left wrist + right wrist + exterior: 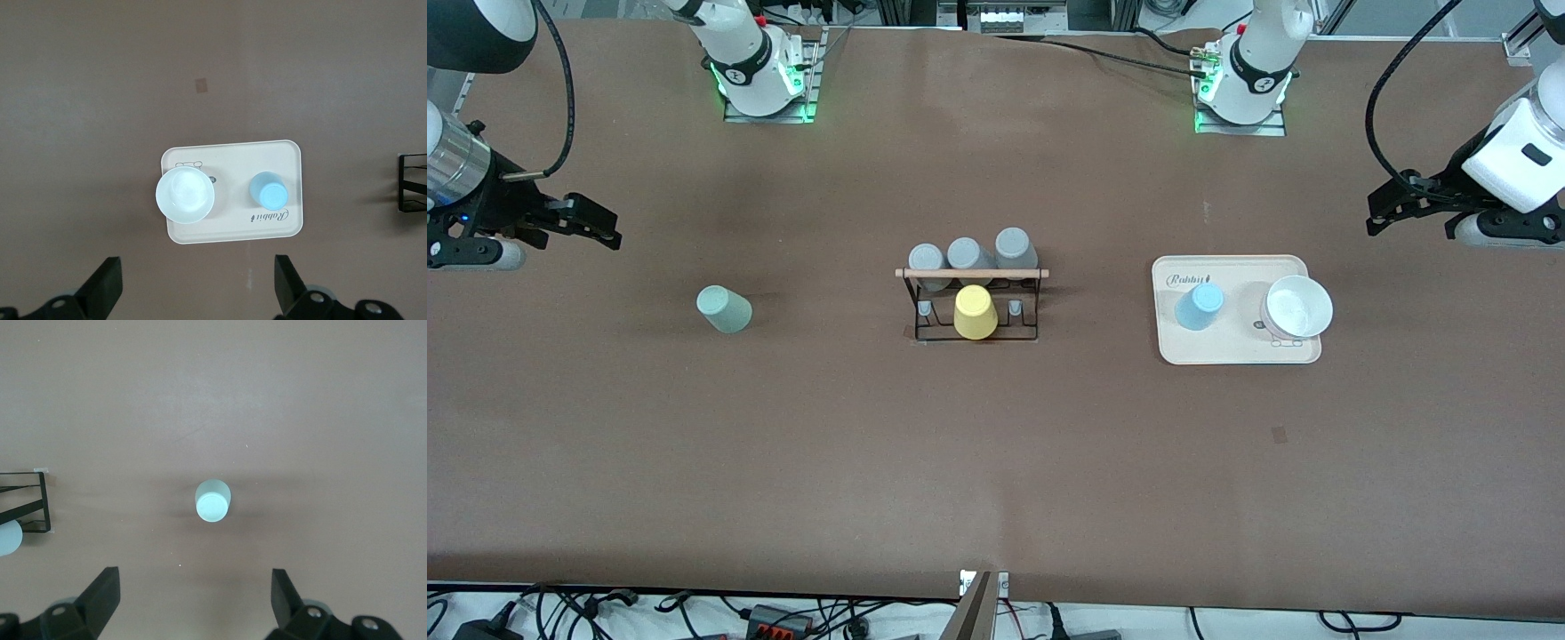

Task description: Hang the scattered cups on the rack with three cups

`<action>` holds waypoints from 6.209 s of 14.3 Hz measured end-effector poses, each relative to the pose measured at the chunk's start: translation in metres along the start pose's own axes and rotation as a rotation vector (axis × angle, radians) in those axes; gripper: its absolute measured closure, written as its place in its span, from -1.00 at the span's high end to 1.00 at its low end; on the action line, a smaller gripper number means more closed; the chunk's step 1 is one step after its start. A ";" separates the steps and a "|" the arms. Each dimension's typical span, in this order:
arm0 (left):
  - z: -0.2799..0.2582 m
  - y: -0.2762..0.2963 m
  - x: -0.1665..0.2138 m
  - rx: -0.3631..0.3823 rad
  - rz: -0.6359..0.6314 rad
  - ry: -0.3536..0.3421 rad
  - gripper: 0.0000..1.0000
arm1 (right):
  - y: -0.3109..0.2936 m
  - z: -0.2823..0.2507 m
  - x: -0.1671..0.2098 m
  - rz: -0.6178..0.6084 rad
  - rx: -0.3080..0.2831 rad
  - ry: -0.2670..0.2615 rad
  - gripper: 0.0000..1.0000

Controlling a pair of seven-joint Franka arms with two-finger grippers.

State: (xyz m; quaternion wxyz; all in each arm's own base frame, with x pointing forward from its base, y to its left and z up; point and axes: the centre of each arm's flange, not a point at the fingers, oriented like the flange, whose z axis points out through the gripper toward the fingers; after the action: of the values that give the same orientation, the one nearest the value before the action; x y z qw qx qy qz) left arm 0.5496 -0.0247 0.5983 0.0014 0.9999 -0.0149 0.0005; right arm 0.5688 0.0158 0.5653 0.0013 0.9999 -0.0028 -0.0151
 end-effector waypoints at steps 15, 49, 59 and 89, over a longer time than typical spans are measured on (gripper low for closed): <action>0.000 0.000 0.000 0.000 0.000 0.000 1.00 | 0.000 0.000 0.000 0.004 0.000 0.000 1.00; 0.015 0.003 -0.003 0.000 0.006 -0.083 1.00 | 0.000 0.000 0.000 0.004 0.000 -0.001 1.00; 0.150 0.076 0.018 0.005 0.134 -0.267 1.00 | 0.001 0.000 0.000 0.005 0.000 -0.001 1.00; 0.390 0.105 -0.035 -0.054 0.136 0.030 0.40 | 0.011 0.004 0.001 0.024 0.000 -0.017 1.00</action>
State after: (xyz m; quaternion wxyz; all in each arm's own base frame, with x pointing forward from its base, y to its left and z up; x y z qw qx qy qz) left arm 0.5115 -0.1299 0.2085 0.0286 0.9961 -0.0825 0.0151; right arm 0.5692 0.0046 0.5611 0.0014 0.9996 -0.0149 -0.0234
